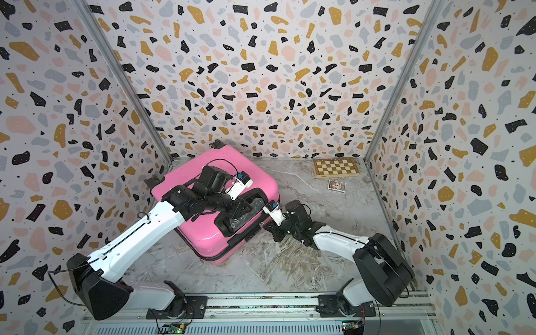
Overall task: Close the suitcase zippers
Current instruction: Zip the zipper on the suitcase.
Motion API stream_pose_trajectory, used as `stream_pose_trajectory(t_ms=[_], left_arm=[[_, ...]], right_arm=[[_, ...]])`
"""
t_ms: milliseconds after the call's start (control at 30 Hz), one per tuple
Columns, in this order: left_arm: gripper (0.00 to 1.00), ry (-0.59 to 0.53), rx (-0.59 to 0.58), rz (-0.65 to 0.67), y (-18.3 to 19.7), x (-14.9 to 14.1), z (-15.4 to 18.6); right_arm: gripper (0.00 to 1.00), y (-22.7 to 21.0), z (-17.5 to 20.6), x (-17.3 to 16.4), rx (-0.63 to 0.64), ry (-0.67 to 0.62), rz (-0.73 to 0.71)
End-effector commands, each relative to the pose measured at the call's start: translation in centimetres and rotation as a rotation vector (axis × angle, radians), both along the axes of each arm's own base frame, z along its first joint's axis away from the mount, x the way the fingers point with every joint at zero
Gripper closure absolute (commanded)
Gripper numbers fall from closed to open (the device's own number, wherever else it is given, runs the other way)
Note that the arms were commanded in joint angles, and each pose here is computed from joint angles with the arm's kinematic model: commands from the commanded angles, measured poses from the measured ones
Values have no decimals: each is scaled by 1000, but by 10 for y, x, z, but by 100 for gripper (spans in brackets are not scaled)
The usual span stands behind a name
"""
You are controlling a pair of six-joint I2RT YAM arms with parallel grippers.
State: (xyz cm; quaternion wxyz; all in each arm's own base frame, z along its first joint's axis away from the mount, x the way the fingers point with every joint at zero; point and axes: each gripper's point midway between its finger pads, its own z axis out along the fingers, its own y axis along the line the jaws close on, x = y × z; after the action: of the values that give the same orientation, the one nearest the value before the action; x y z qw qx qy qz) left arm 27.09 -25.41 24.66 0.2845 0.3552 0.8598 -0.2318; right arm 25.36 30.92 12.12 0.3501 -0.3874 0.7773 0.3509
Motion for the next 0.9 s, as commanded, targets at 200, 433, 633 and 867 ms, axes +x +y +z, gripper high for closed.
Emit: stream_pose_trajectory(t_ms=[200, 433, 633, 867], left_arm=[[57, 52, 169, -86, 3, -6, -36], [59, 72, 411, -78, 16, -6, -63], [67, 91, 620, -19, 33, 4, -80], [93, 34, 544, 19, 15, 22, -71]], right_arm=[[100, -2, 15, 9, 17, -28, -20], [100, -4, 18, 11, 20, -34, -27], [100, -6, 20, 9, 21, -38, -29], [100, -3, 20, -2, 31, -45, 13]])
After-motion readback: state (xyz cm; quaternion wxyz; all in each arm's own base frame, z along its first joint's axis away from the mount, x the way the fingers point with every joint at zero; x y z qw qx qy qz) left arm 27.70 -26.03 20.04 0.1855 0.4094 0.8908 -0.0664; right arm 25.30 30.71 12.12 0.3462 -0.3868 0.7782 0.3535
